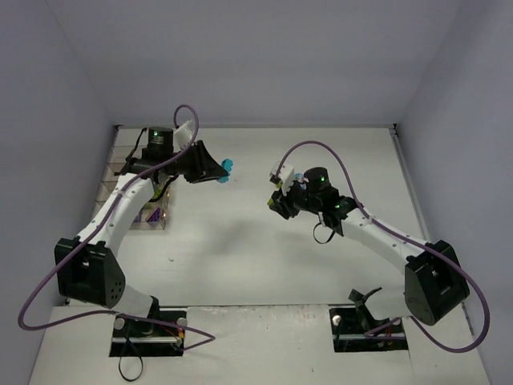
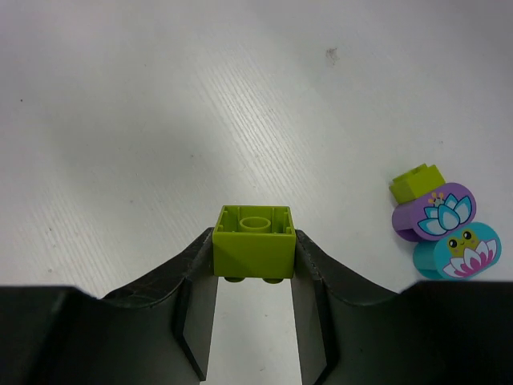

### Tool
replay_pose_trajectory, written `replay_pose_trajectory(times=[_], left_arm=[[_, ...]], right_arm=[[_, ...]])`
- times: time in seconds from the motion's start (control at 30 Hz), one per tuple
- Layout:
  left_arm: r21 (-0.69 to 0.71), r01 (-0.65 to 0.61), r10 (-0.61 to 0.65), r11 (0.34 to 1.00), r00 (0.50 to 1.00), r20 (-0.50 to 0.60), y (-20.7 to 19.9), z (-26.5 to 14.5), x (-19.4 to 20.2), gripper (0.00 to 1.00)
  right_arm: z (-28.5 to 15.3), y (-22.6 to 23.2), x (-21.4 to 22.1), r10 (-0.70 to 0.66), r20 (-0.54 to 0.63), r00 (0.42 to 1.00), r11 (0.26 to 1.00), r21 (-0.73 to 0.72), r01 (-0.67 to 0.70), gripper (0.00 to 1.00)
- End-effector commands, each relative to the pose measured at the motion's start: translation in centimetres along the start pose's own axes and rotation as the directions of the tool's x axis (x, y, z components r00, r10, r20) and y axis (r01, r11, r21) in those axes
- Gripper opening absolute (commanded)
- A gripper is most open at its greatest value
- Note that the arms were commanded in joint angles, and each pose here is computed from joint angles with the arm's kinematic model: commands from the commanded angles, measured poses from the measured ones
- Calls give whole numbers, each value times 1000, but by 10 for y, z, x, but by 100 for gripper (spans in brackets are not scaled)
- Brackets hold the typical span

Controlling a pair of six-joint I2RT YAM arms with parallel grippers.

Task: Sort the legos into containers by color

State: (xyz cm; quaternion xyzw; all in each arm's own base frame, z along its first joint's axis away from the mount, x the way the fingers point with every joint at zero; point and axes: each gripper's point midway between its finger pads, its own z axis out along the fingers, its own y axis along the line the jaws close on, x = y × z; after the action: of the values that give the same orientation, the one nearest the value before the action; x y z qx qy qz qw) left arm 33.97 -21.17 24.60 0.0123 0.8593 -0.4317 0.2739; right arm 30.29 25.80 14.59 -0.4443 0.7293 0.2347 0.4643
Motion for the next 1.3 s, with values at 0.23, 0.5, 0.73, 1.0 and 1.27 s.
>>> replay_pose_trajectory(times=[0.23, 0.5, 0.73, 1.0, 1.27], left_arm=[[-239, 419, -242, 876, 810, 535, 124, -77, -114, 0], [-213, 684, -305, 698, 552, 776, 232, -111, -180, 6], [-181, 738, -307, 650, 472, 826, 284, -106, -219, 6], [-190, 774, -313, 605, 450, 836, 316, -97, -229, 24], [-223, 761, -290, 610, 475, 831, 307, -105, -230, 54]], right_arm=[[-9, -13, -34, -16, 93, 996, 998, 59, 11, 0], [-14, -11, -43, -15, 119, 993, 998, 58, 8, 0], [-15, -10, -43, -9, 120, 993, 999, 51, 3, 0], [-12, -10, -39, 14, 104, 994, 999, 42, -18, 0], [-8, -13, -42, 14, 102, 995, 999, 38, -18, 1]])
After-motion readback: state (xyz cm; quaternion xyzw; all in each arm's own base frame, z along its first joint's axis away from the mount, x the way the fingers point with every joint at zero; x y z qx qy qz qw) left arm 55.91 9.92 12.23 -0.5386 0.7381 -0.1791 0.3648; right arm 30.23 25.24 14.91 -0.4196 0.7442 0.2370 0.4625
